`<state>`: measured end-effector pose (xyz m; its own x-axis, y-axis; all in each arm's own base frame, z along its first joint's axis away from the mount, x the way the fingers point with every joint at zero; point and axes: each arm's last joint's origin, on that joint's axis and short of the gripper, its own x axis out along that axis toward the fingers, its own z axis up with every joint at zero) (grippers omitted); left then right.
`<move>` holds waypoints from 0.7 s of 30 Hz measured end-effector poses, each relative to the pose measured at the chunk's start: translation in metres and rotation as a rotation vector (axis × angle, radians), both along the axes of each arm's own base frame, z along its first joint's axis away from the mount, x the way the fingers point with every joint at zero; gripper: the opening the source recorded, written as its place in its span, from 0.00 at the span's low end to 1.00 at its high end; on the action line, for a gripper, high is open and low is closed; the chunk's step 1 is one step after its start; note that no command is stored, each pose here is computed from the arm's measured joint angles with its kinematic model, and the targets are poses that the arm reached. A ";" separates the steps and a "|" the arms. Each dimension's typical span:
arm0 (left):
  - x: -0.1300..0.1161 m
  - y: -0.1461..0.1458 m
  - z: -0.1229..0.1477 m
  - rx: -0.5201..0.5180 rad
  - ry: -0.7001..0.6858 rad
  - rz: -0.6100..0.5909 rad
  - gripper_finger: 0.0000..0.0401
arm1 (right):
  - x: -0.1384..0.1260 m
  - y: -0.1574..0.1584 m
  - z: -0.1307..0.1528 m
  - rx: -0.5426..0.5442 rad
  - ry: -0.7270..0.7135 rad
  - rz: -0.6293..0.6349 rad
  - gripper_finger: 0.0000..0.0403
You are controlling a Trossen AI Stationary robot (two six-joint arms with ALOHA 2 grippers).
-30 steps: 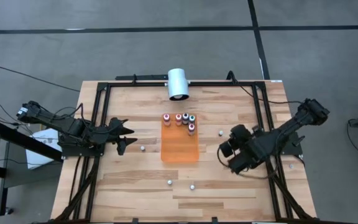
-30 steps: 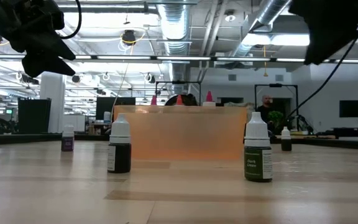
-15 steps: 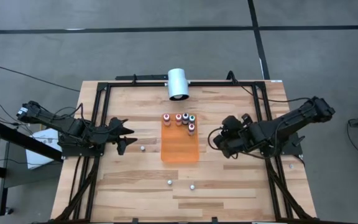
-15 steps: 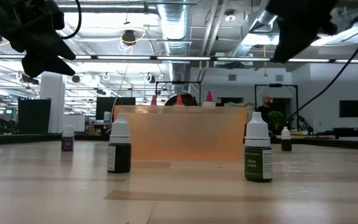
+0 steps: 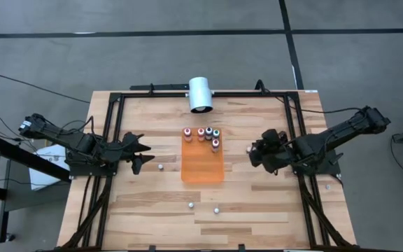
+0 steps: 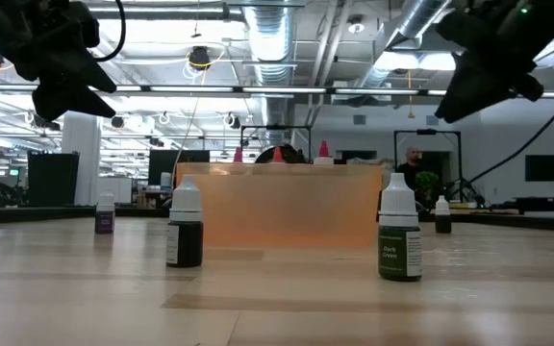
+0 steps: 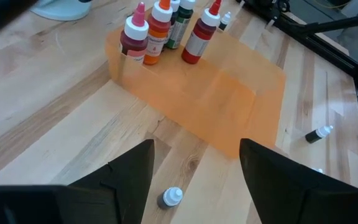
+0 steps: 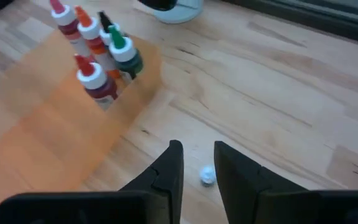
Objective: Pick & Place food coloring
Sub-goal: Put the small light green food coloring bottle into the bin
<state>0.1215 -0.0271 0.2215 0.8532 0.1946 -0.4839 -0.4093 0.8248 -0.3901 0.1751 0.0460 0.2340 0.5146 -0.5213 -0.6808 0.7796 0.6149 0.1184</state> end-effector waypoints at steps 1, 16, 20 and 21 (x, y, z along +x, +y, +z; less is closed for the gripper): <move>0.000 0.000 0.000 -0.001 0.000 0.002 0.57 | -0.005 -0.002 0.000 0.001 -0.005 -0.001 0.20; 0.000 0.001 0.000 0.019 -0.009 0.042 0.57 | -0.064 -0.023 -0.008 0.017 -0.299 0.022 0.20; 0.000 0.002 0.001 0.028 -0.013 0.058 0.57 | -0.068 -0.022 -0.016 0.016 -0.341 0.073 0.20; 0.000 0.002 0.000 0.028 -0.012 0.058 0.57 | -0.068 -0.022 -0.017 0.011 -0.341 0.083 0.20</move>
